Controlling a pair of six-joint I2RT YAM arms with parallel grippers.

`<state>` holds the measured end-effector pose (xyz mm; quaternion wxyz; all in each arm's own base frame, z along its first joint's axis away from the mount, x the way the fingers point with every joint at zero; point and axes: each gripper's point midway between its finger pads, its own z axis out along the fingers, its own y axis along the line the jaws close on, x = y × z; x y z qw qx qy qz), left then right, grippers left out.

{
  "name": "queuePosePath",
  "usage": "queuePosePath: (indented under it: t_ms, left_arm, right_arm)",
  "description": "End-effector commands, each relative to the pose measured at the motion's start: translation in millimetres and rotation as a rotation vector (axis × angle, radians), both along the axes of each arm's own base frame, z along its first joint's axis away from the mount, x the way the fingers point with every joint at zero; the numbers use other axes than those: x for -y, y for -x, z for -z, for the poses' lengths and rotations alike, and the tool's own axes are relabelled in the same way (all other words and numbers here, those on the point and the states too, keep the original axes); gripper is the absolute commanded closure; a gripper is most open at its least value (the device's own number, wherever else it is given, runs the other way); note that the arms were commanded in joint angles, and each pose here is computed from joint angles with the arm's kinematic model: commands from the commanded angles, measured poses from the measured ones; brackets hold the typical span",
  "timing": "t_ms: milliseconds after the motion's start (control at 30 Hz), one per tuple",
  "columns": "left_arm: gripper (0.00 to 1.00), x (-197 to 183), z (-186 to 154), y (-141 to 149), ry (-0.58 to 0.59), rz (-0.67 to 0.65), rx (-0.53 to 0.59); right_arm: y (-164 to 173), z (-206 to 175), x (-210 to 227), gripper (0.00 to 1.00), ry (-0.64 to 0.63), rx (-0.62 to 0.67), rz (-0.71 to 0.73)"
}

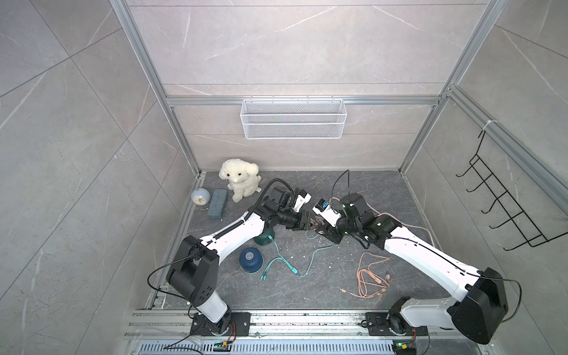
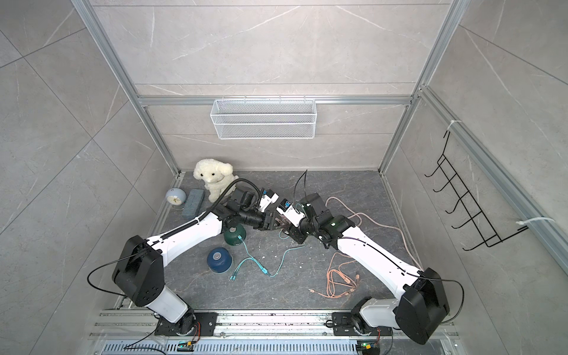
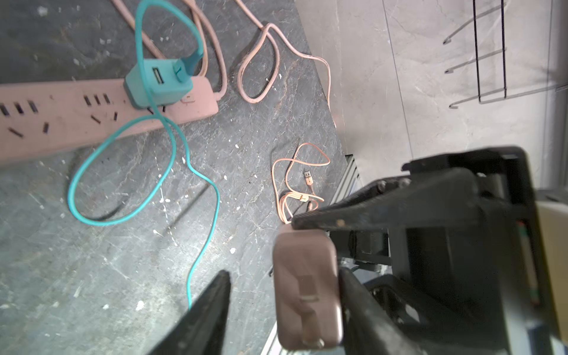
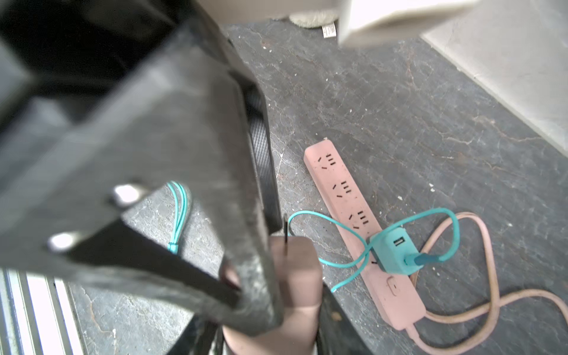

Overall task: Charge the cordless meat grinders
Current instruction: Pick up the plug from the center of the board.

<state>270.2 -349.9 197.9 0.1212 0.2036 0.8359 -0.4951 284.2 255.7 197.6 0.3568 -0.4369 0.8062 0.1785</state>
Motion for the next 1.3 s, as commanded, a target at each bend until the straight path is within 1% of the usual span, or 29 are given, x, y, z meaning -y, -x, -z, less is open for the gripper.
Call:
queuePosePath:
  t_ms: [0,100,133,167,200,233,300,400,467,567,667,767,867,967,1067,1133,1267]
  left_arm:
    - [0.55,4.4,-2.6,2.4,0.025,0.017,-0.005]
    - [0.62,6.3,-4.1,3.2,0.042,0.024,-0.01]
    - [0.66,6.7,-5.3,3.0,0.047,0.024,-0.011]
    - [0.73,7.1,-6.2,3.3,0.05,0.027,-0.01]
    - [0.82,7.2,-7.8,3.6,0.056,0.029,-0.005]
    - [0.88,6.8,-8.6,3.3,0.057,0.027,-0.002]
    - [0.92,6.5,-8.9,3.6,0.058,0.026,-0.003]
    - [0.95,3.3,-7.9,-2.0,0.051,0.004,0.002]
    - [0.95,-0.2,-8.7,-7.0,0.052,-0.012,0.005]
    - [0.96,-8.1,-10.6,-16.3,0.063,-0.043,0.007]
    - [0.97,-14.7,-13.3,-24.2,0.087,-0.066,0.004]
    - [0.97,-17.6,-19.0,-28.9,0.125,-0.08,0.006]
    - [0.98,-18.1,-27.2,-33.3,0.167,-0.095,0.01]
    - [0.98,-18.9,-41.5,-39.1,0.251,-0.124,0.019]
    - [0.98,-20.8,-63.0,-42.1,0.348,-0.146,0.05]
    - [0.98,-23.1,-70.7,-41.4,0.377,-0.156,0.062]
    - [0.99,-34.0,-78.9,-41.0,0.411,-0.191,0.088]
  right_arm:
    - [-7.2,-20.9,-9.8,0.67,-0.037,0.063,-0.023]
    - [-5.6,-23.6,-15.1,0.66,-0.063,0.06,-0.045]
    - [-5.2,-23.1,-16.6,0.65,-0.066,0.055,-0.051]
    - [-4.9,-23.2,-17.4,0.64,-0.069,0.05,-0.053]
    - [-5.1,-21.6,-17.3,0.63,-0.068,0.044,-0.05]
    - [-4.8,-21.2,-17.2,0.59,-0.067,0.041,-0.049]
    - [-3.4,-18.4,-16.5,0.53,-0.062,0.028,-0.048]
    - [-1.9,-14.2,-12.5,0.44,-0.046,0.011,-0.032]
    - [-2.5,-10.1,-6.0,0.41,-0.025,0.0,0.003]
    - [-3.0,-3.0,6.3,0.38,-0.013,-0.046,0.071]
    - [-2.5,-1.7,15.9,0.38,-0.046,-0.099,0.145]
    - [-1.1,-9.1,19.6,0.37,-0.141,-0.144,0.205]
    - [-1.3,-22.5,9.6,0.37,-0.285,-0.194,0.232]
    - [-7.4,-36.0,-6.9,0.37,-0.467,-0.257,0.254]
    - [-15.1,-47.0,-21.4,0.38,-0.633,-0.297,0.255]
    - [-20.8,-49.9,-25.3,0.38,-0.705,-0.312,0.268]
    - [-28.9,-58.6,-22.7,0.39,-0.795,-0.297,0.288]
